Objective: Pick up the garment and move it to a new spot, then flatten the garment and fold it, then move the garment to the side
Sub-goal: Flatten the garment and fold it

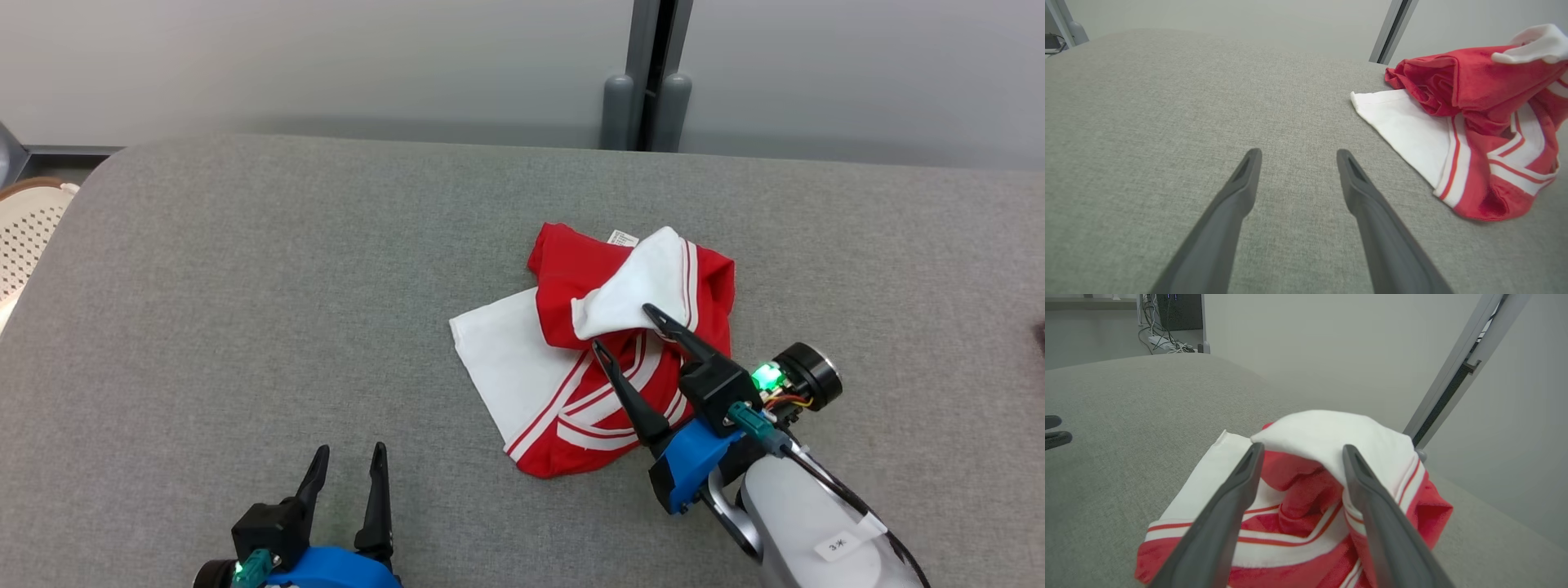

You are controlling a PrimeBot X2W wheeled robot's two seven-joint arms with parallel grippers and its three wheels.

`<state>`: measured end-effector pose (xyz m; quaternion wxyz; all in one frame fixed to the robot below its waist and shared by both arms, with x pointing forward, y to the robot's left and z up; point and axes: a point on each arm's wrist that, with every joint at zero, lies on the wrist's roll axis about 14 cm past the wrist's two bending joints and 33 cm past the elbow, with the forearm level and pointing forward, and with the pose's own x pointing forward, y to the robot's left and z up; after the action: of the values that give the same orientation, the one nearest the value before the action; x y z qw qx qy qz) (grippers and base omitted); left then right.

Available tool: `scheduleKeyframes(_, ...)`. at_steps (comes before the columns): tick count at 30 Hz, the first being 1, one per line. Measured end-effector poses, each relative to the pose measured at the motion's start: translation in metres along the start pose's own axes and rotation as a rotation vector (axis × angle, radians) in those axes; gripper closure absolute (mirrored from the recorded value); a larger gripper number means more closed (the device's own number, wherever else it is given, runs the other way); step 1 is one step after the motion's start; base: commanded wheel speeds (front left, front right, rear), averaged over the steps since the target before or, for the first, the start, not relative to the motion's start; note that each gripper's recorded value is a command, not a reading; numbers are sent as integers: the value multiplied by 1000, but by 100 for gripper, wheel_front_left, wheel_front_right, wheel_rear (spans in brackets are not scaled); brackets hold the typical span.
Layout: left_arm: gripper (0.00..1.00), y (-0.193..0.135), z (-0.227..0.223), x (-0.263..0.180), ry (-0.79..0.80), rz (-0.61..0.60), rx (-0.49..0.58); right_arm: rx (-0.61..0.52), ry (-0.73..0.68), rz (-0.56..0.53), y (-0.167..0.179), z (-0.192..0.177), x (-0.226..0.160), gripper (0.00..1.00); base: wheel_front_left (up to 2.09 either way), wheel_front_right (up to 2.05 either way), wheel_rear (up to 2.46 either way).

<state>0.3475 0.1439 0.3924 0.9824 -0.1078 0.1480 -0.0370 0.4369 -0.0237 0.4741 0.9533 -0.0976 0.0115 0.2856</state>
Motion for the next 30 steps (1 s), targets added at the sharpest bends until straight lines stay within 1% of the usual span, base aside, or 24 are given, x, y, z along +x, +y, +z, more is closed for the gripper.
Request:
scheduleKeyframes(2, 0, 2, 0, 2, 2, 6, -5, -30, 8, 5, -4, -1, 9, 0, 0, 0, 0)
scheduleKeyframes(5, 0, 3, -3, 2, 10, 9, -8, -43, 23, 11, -5, -6, 13, 0, 0, 0, 0)
scheduleKeyframes(6, 0, 4, -3, 2, 13, 11, -12, -53, 42, 20, -4, -11, 16, 50, 0, 0, 0)
scheduleKeyframes(7, 0, 4, -3, 3, 12, 10, -12, -52, 42, 22, -4, -11, 17, 85, 0, 0, 0)
scheduleKeyframes(8, 0, 4, -2, 4, 9, 10, -12, -48, 38, 24, -4, -10, 20, 100, 0, 0, 0)
scheduleKeyframes(12, 0, 5, -1, 4, 9, 13, -17, -17, -29, 12, -7, 10, 28, 100, 0, 0, 0)
scheduleKeyframes(17, 0, 3, 1, 1, 1, 10, -15, -12, -64, -28, -19, 25, 25, 100, 0, 0, 0)
scheduleKeyframes(20, 0, 2, 2, -1, -6, 6, -14, 14, -127, -54, -27, 46, 26, 100, 0, 0, 0)
scheduleKeyframes(23, 0, 1, 4, -3, -12, 4, -13, 27, -258, -48, -29, 93, 31, 100, 0, 0, 0)
scheduleKeyframes(26, 0, 0, 4, -7, -15, 2, -13, 43, -443, -22, -28, 161, 34, 100, 0, 0, 0)
scheduleKeyframes(29, 0, 1, 4, -10, -19, 6, -14, 58, -624, 37, -18, 229, 28, 100, 0, 0, 0)
scheduleKeyframes(30, 0, 2, 4, -12, -21, 9, -15, 90, -684, 45, -19, 250, 24, 100, 0, 0, 0)
